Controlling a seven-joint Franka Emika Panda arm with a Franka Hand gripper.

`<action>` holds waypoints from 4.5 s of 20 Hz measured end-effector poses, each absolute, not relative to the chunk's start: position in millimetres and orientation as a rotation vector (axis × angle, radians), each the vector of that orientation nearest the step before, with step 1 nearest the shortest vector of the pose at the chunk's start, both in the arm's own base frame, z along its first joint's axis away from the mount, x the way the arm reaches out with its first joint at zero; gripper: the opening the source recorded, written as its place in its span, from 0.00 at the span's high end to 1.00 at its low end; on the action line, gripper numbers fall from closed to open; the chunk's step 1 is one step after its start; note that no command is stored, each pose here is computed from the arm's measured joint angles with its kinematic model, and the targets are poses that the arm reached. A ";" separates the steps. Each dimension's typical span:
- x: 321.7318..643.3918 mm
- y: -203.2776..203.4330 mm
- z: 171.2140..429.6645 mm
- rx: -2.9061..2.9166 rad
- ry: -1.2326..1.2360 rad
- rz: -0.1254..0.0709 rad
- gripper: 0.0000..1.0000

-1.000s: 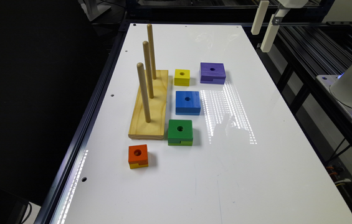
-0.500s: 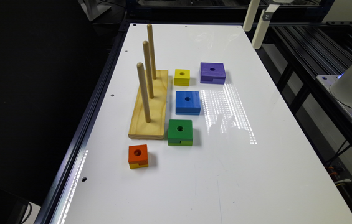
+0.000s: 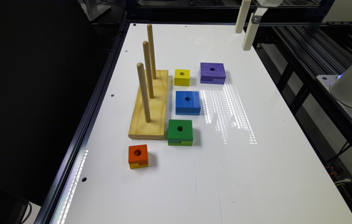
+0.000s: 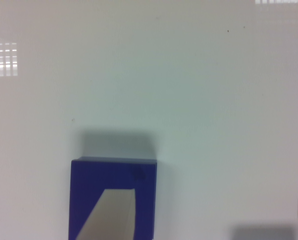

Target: Pick up yellow block.

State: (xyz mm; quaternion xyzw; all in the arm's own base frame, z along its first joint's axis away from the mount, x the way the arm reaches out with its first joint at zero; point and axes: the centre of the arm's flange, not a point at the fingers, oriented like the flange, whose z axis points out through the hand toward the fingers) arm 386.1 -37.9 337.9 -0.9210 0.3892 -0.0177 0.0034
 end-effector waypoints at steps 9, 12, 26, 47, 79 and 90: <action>412.3 -48.4 338.3 -2.886 1.225 -0.054 0.00; 419.6 -53.1 336.6 -2.887 1.227 -0.048 0.00; 432.3 -69.8 337.3 -2.887 1.226 -0.053 0.00; 486.8 -81.8 332.1 -2.885 1.228 -0.062 0.00; 501.4 -92.0 290.9 -2.888 1.229 -0.039 0.00; 507.2 -93.2 250.0 -2.888 1.229 -0.037 0.00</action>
